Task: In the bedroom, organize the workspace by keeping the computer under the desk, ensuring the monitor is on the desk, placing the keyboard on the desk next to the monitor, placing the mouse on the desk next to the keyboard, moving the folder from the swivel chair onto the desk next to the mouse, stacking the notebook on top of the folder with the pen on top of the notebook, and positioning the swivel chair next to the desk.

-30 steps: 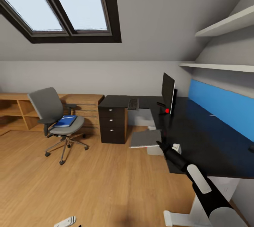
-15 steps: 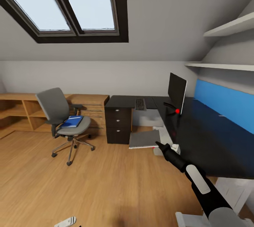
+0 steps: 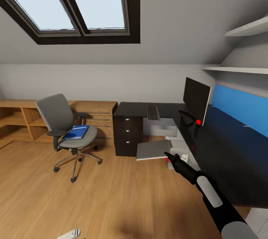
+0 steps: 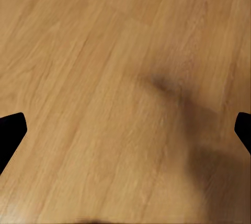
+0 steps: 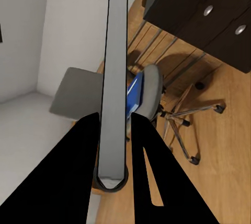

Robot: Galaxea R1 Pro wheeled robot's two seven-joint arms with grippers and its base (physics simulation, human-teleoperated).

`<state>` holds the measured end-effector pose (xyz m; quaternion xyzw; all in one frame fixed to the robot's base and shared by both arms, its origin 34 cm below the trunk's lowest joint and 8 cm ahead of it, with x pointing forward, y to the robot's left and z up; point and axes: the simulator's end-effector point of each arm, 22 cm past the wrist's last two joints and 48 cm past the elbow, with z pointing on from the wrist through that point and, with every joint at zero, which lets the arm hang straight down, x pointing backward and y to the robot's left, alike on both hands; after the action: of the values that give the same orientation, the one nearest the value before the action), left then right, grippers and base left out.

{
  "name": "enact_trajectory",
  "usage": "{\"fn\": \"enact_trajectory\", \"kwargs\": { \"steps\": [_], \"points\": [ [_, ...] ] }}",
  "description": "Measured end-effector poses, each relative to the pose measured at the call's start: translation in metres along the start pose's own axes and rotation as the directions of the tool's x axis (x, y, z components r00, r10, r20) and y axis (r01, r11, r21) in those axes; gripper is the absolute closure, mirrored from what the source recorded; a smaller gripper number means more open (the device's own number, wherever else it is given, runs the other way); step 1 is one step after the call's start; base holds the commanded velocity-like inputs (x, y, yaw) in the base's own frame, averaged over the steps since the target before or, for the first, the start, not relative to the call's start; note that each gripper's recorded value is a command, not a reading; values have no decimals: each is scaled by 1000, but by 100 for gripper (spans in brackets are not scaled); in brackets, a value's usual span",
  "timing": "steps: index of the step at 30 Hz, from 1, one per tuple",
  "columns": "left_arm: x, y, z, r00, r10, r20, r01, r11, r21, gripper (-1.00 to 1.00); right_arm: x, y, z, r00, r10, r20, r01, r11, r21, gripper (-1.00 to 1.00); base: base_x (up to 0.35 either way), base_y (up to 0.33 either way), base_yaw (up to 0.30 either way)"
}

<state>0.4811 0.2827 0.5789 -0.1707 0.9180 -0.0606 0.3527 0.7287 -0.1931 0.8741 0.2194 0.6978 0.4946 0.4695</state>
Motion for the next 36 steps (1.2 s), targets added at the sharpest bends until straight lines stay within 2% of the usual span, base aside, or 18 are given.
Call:
{"fn": "enact_trajectory", "kwargs": {
  "steps": [6,14,19,24,28,29,31,32,35,36],
  "points": [
    [0,0,0,1000,1,0,-1,1000,0,-100,-2,-2,-1,1000,-3,1,3,1000,3,100,70,16,0],
    [-9,-3,-10,1000,2,-1,-2,1000,-2,-100,-2,0,-2,995,-99,-32,101,994,45,100,6,1,0],
    [-14,-5,-16,1000,1,-2,-1,1000,-2,-100,-3,5,-2,993,-115,-40,117,992,53,100,0,0,0],
    [-18,-8,-22,1000,0,-7,0,1000,-1,-100,-10,10,-1,992,-128,-23,129,989,72,100,0,0,0],
    [-6,-8,-25,999,0,-42,0,1000,-8,-100,-27,5,-2,987,-156,30,151,980,133,100,0,0,0],
    [23,-10,-24,995,-14,-101,12,1000,-18,-100,-43,-6,-5,979,-187,86,167,965,202,100,0,0,0],
    [35,-12,-24,991,-20,-130,17,1000,-25,-100,-50,-9,-6,971,-211,111,180,954,241,100,0,0,0],
    [37,-13,-25,990,-22,-137,18,999,-27,-100,-51,-9,-7,968,-223,113,189,948,255,100,0,0,0],
    [41,-15,-28,988,-18,-151,14,999,-30,-100,-48,-14,-6,953,-288,89,247,915,318,100,0,0,0],
    [41,-15,-28,988,-8,-153,3,1000,-31,-100,-45,-20,-7,944,-323,68,278,891,359,100,0,0,0]
  ]
}}
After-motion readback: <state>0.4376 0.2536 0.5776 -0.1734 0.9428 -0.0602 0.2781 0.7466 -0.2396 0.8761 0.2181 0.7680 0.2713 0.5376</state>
